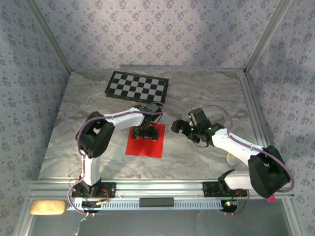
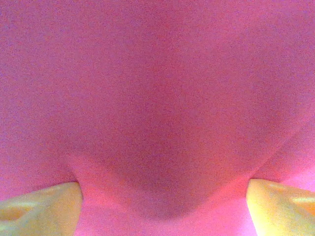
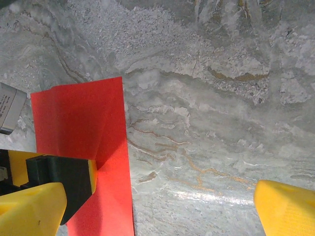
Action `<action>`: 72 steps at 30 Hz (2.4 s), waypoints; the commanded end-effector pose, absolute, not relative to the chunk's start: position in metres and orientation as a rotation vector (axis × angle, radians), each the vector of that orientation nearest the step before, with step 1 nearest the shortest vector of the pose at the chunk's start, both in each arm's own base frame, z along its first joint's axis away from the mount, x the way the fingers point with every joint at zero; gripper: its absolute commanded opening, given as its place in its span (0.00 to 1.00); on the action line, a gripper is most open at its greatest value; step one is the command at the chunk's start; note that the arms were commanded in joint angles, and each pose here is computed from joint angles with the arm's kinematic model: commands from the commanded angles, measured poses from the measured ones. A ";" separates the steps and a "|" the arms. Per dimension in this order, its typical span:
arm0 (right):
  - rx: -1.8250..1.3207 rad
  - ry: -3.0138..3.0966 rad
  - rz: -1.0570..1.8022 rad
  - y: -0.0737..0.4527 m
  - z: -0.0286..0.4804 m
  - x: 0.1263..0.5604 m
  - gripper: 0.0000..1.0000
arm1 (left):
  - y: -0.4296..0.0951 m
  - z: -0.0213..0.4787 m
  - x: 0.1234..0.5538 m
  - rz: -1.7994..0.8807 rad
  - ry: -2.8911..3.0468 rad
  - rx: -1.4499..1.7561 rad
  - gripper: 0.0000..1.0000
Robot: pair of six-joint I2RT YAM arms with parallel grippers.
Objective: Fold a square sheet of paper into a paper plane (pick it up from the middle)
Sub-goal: First fold the square sheet of paper in half at the center of the table.
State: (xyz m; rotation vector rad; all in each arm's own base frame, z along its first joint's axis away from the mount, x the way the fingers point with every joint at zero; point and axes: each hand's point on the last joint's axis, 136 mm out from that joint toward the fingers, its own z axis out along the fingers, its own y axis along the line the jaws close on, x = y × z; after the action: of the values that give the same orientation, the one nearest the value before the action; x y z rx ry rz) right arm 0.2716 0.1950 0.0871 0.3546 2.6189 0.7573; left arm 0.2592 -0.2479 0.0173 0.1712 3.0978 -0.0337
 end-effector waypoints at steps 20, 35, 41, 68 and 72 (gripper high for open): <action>0.329 2.467 0.639 0.184 0.118 0.283 1.00 | -0.283 0.058 0.273 -0.407 2.899 0.151 0.35; 0.447 2.331 0.653 0.155 0.141 0.297 0.99 | -0.322 0.127 0.287 -1.265 2.608 -0.024 0.36; 0.358 2.355 0.754 0.166 0.144 0.294 0.96 | -0.329 0.116 0.286 -1.351 2.596 -0.064 0.38; 0.344 2.428 0.903 0.184 0.126 0.295 0.89 | -0.322 0.049 0.279 -1.295 2.704 -0.180 0.38; 0.352 2.442 0.901 0.185 0.122 0.296 0.90 | -0.320 0.041 0.277 -1.236 2.731 -0.169 0.39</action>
State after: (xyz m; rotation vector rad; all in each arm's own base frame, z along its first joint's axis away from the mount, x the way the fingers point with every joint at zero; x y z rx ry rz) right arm 0.2948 0.1826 0.1223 0.3422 2.4367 0.8781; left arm 0.2802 -0.3218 0.0513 -0.2014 2.7001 -1.3024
